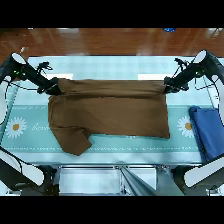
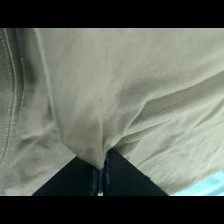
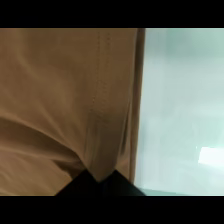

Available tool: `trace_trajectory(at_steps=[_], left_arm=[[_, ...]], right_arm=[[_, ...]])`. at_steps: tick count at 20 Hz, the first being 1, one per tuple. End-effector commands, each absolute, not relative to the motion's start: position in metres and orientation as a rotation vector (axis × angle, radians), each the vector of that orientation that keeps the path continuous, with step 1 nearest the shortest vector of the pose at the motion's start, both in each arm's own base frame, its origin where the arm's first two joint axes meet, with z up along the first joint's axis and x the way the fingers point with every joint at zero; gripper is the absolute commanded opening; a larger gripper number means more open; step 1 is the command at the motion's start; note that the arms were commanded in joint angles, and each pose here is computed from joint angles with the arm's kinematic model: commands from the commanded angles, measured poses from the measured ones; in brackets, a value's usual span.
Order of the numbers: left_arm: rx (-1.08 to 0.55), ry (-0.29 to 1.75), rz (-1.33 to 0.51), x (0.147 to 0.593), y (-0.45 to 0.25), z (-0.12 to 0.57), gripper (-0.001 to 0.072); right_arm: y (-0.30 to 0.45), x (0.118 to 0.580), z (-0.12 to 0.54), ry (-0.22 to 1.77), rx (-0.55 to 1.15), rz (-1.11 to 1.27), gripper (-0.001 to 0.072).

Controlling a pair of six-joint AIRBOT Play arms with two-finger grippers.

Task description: Fold the shirts.

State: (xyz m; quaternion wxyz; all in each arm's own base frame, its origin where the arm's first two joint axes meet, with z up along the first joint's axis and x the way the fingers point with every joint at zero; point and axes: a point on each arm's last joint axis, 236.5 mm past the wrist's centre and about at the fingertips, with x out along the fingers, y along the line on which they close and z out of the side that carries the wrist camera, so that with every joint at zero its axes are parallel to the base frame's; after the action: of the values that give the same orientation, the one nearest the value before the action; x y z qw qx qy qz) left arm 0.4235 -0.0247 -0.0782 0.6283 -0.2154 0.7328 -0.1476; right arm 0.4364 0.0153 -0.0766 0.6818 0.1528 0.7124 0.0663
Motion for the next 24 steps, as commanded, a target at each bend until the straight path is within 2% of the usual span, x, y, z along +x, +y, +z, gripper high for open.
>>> trace_trajectory(at_steps=[1,2,3,7,9,12,14,16,17,20,24], left_arm=[[-0.509,1.721,-0.343,0.414,-0.026,-0.077,0.0055],[-0.527,1.752,-0.335,0.408,-0.027,-0.075,0.0279],[-0.525,1.778,-0.349,0.401,-0.028,-0.072,0.0500],[-0.464,1.756,-0.288,0.390,-0.008,-0.048,0.0507],[-0.463,1.703,-0.213,0.373,0.011,-0.036,0.0507],[-0.575,1.676,-0.123,0.311,0.040,-0.045,0.0506],[-0.761,1.677,-0.063,0.258,0.052,-0.060,0.0506],[-1.018,1.514,-0.052,0.245,0.047,-0.062,0.0507],[-1.098,1.461,-0.027,0.240,0.047,-0.065,0.0507],[-1.136,1.487,-0.051,0.217,0.029,-0.079,0.0508],[-1.114,1.547,-0.061,0.201,0.001,-0.103,0.0508]], right_arm=[[0.016,0.432,-0.078,1.616,0.361,0.132,0.0127],[0.017,0.429,-0.077,1.631,0.372,0.126,0.0405],[0.015,0.424,-0.075,1.648,0.362,0.126,0.0409],[-0.018,0.410,-0.034,1.609,0.360,0.068,0.0409],[-0.039,0.391,-0.024,1.552,0.450,-0.005,0.0408],[-0.028,0.344,-0.036,1.452,0.572,0.021,0.0408],[0.010,0.306,-0.038,1.381,0.607,0.130,0.0407],[0.031,0.278,-0.040,1.291,0.655,0.133,0.0408],[0.039,0.266,-0.041,1.275,0.674,0.138,0.0408],[0.060,0.246,-0.035,1.249,0.729,0.181,0.0408],[0.071,0.250,-0.021,1.212,0.781,0.219,0.0408]])
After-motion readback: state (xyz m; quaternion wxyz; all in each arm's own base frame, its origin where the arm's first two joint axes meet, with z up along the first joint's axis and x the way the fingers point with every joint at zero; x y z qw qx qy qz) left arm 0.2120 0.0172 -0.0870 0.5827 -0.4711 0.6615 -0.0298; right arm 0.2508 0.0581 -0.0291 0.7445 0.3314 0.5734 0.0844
